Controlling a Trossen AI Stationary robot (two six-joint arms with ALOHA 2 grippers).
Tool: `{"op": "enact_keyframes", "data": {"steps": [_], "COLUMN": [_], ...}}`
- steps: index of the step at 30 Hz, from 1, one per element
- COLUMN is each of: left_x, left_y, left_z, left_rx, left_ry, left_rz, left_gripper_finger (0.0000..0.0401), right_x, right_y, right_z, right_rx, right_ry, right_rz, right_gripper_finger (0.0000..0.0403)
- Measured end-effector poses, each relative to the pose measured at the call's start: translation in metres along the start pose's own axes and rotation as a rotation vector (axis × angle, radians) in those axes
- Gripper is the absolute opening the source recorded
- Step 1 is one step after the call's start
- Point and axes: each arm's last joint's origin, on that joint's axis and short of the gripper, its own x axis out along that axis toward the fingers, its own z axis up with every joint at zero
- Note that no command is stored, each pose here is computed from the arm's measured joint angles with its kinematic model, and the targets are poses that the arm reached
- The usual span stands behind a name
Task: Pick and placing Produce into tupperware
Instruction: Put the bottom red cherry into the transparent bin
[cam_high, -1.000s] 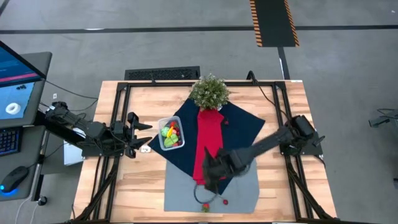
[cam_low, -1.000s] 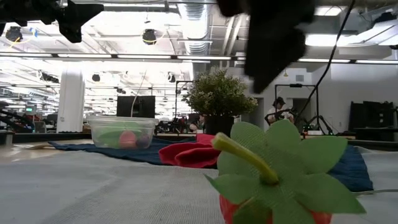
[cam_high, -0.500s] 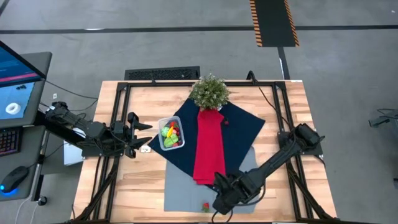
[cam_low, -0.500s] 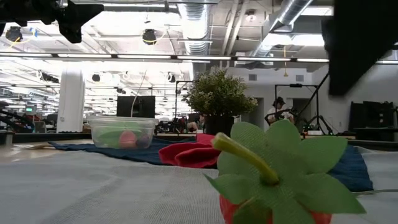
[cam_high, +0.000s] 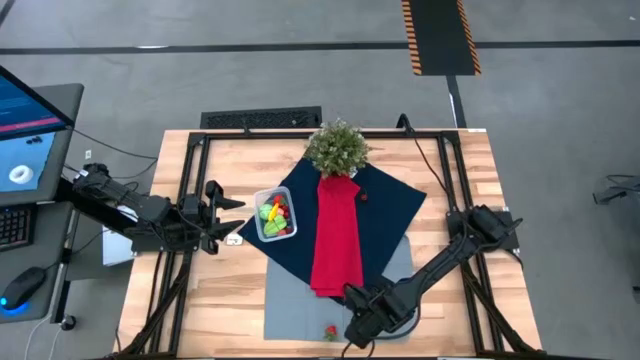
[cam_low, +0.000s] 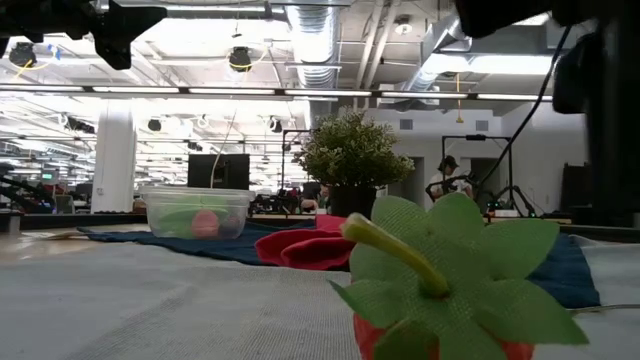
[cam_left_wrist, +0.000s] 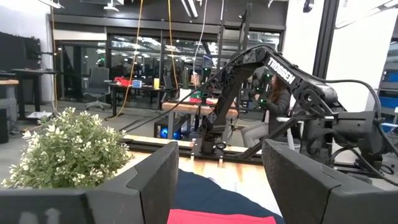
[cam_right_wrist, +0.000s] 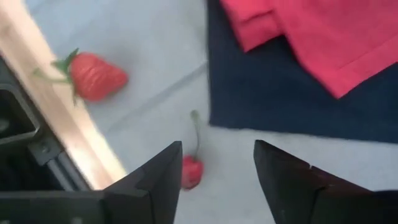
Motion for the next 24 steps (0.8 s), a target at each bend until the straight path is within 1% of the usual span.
{"op": "enact_keyframes", "data": {"steps": [5, 10, 17, 19, 21, 24], "left_x": [0.000, 0.000, 0.000, 0.000, 0.000, 0.000], "left_y": [0.000, 0.000, 0.000, 0.000, 0.000, 0.000], "left_z": [0.000, 0.000, 0.000, 0.000, 0.000, 0.000], "left_rx": [-0.003, -0.003, -0.004, -0.004, -0.004, -0.004], "left_ry": [0.001, 0.001, 0.000, 0.001, 0.000, 0.000], "left_rz": [0.000, 0.000, 0.000, 0.000, 0.000, 0.000], "left_gripper_finger": [0.0222, 0.0222, 0.0222, 0.0222, 0.0222, 0.0222], "right_x": [-0.001, -0.001, -0.001, 0.006, 0.010, 0.007], "right_y": [0.004, 0.007, 0.006, 0.008, 0.006, 0.008], "right_z": [-0.006, -0.006, -0.006, -0.007, -0.009, -0.008], "right_rx": [-0.015, -0.015, -0.008, -0.009, -0.013, -0.010], "right_ry": [-0.031, -0.046, -0.053, -0.037, -0.019, -0.029], "right_rz": [0.012, 0.028, 0.022, 0.028, 0.006, 0.025], "right_gripper_finger": [0.0189, 0.0171, 0.0166, 0.0166, 0.0165, 0.0161]}}
